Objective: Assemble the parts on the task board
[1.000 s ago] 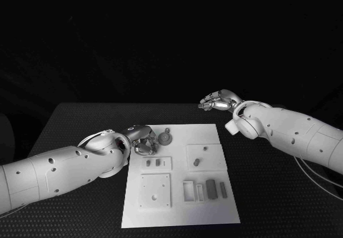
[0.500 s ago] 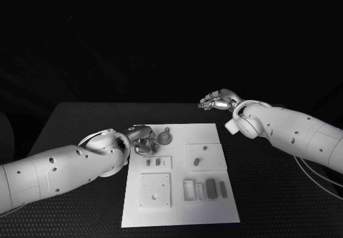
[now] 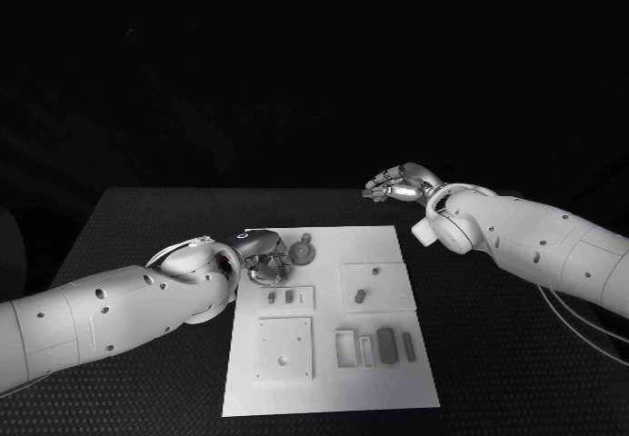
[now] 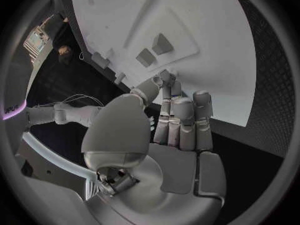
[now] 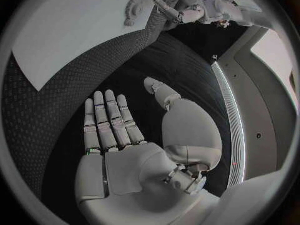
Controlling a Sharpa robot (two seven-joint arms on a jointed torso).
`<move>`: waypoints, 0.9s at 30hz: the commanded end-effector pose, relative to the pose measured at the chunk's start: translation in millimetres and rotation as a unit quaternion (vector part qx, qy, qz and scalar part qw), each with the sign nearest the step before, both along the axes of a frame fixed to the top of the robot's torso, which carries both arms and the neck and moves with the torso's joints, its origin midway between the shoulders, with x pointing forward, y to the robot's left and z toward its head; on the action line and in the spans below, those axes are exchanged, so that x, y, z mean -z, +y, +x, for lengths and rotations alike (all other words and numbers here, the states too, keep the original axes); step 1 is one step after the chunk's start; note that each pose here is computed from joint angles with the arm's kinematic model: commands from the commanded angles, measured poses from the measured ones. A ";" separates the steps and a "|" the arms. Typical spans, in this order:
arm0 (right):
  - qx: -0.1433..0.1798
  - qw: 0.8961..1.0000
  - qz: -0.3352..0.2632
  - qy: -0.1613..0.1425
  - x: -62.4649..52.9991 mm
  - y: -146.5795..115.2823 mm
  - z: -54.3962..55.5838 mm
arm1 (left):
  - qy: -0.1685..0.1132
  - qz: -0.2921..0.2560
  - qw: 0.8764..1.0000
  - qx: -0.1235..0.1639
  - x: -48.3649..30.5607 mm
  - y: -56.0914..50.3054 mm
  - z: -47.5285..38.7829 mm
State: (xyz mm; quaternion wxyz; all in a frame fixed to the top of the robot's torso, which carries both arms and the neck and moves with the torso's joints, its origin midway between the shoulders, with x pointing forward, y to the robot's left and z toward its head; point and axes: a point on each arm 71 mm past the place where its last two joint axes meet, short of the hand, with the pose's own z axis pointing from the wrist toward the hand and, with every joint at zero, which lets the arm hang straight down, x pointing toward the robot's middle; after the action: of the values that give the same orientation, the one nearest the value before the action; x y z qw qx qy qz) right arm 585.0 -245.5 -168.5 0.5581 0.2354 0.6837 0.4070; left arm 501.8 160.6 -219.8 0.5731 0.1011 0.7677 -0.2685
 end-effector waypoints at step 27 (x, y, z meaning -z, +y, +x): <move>-0.007 1.000 0.001 -0.002 -0.3 1.0 -0.4 | 0.021 0.011 1.000 0.002 13.8 3.1 -1.3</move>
State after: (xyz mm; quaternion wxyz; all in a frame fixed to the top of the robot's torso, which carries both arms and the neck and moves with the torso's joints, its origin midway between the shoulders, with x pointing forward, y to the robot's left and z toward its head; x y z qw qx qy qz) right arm 585.0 -245.6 -168.5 0.5582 0.2355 0.6837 0.4068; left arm 502.7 160.1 -223.2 0.5717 0.1106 0.7659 -0.2726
